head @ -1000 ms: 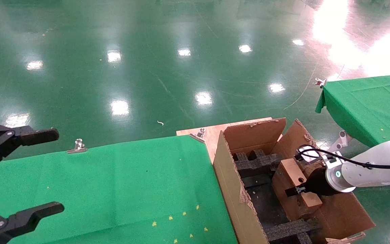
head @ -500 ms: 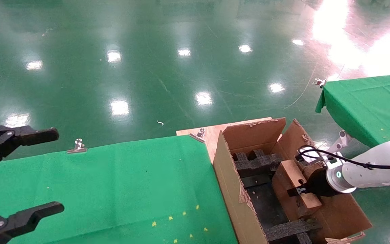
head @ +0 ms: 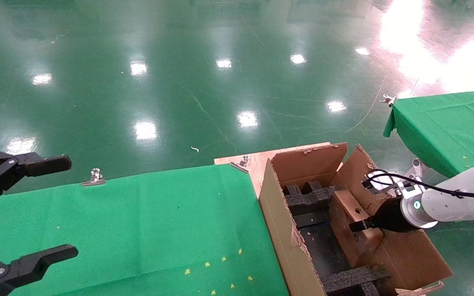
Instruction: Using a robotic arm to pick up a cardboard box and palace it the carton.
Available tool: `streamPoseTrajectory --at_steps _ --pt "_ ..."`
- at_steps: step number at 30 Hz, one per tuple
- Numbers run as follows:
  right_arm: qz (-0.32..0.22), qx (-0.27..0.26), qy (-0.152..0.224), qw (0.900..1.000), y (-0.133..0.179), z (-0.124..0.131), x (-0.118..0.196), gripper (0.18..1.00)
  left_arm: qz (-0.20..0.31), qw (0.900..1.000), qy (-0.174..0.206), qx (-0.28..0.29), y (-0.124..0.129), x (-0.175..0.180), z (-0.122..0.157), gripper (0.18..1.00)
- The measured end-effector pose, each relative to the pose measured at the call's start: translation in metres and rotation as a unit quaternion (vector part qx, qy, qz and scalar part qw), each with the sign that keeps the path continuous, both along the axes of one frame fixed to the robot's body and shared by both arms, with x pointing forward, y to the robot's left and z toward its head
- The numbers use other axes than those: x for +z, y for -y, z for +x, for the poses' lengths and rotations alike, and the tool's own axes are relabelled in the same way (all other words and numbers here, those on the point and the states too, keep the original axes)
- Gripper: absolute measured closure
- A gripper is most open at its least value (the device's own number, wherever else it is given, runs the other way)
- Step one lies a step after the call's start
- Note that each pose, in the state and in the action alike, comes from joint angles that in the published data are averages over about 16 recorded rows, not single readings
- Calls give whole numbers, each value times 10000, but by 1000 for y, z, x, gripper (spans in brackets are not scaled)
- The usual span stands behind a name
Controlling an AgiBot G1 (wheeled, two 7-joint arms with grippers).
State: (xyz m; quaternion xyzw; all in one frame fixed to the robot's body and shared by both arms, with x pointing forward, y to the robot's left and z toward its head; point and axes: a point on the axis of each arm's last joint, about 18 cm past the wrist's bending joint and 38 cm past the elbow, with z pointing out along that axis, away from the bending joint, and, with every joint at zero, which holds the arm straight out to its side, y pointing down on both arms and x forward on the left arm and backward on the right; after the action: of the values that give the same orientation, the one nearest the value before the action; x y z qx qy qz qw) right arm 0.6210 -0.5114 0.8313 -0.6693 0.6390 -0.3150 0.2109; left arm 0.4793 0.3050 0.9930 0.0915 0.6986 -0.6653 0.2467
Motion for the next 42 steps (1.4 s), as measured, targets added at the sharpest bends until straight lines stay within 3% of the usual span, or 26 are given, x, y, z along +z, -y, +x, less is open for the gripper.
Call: streamPoseTrajectory --at_steps 8,19,26,32,42 --pt "61 151 414 9990 -5 1 39 435 0 10000 0 0 0 0 0 184" --pt "573 1069 1270 9845 -53 -11 141 250 0 10000 0 0 0 0 0 184" --pt "1354 1880 1353 9633 -92 -39 185 198 -1 10000 0 0 0 0 0 184" --pt "1895 2374 1270 9442 -111 -58 204 181 -2 10000 0 1 0 0 0 184" --pt "2021 2599 1241 9361 -118 -62 206 178 -3 10000 -1 2 0 0 0 184"
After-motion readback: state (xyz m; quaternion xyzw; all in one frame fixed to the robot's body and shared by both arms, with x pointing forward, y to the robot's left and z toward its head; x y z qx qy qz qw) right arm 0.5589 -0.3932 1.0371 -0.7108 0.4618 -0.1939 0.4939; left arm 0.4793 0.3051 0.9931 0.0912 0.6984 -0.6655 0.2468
